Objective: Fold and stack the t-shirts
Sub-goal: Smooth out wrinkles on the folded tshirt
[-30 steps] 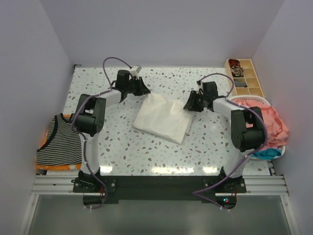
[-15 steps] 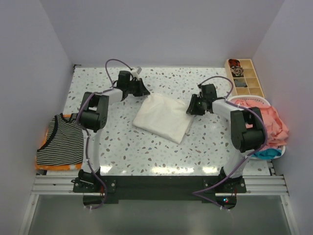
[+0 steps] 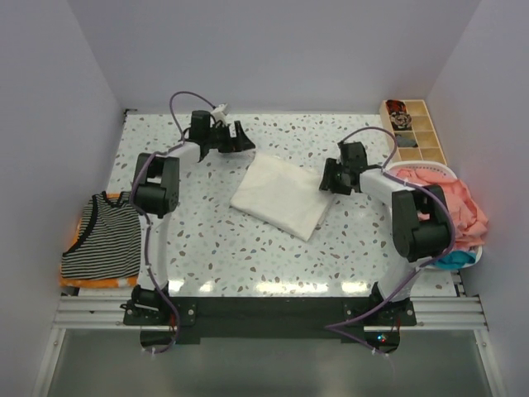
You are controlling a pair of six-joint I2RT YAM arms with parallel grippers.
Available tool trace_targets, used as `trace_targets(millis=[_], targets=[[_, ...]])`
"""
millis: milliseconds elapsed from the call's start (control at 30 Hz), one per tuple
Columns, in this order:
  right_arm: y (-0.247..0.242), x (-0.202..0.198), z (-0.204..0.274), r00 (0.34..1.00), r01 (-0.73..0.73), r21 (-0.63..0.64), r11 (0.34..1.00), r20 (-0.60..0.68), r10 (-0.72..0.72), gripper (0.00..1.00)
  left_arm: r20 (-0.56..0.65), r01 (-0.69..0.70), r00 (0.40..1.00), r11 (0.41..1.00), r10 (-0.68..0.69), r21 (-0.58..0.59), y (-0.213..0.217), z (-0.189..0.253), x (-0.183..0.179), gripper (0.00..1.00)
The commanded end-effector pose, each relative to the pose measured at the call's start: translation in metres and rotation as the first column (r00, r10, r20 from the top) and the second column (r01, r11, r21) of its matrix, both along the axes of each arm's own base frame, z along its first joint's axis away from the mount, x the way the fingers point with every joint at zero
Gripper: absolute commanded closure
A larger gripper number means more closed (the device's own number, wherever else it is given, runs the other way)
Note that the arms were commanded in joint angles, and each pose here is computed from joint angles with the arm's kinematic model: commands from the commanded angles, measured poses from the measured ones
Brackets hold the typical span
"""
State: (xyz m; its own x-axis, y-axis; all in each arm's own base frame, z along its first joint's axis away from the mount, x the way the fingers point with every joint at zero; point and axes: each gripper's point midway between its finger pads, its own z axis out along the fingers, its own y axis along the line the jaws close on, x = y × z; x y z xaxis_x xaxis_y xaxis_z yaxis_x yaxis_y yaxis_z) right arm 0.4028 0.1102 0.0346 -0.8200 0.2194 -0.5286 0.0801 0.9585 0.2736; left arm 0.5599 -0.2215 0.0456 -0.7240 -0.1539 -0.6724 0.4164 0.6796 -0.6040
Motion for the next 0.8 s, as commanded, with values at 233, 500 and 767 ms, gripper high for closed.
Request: trace_targets(millis=[233,500,767], targets=[[0.01,-0.005,0.095,0.974,-0.097,0.057,0.994,0.213,0.083,0.38,0.171,-0.025,0.985,0.999,0.033,-0.044,0.019,0.096,-0.037,0.0],[0.073,-0.026,0.084,0.959,-0.261,0.166,0.951,0.159,0.235,0.39,0.135,0.182,0.977,0.978,-0.168,-0.101,-0.054,0.086,-0.114,0.0],[0.094,-0.046,0.031,0.965,-0.26,0.216,0.941,0.029,0.26,0.39,0.048,0.194,0.981,0.977,-0.19,-0.091,-0.073,0.039,-0.123,0.0]])
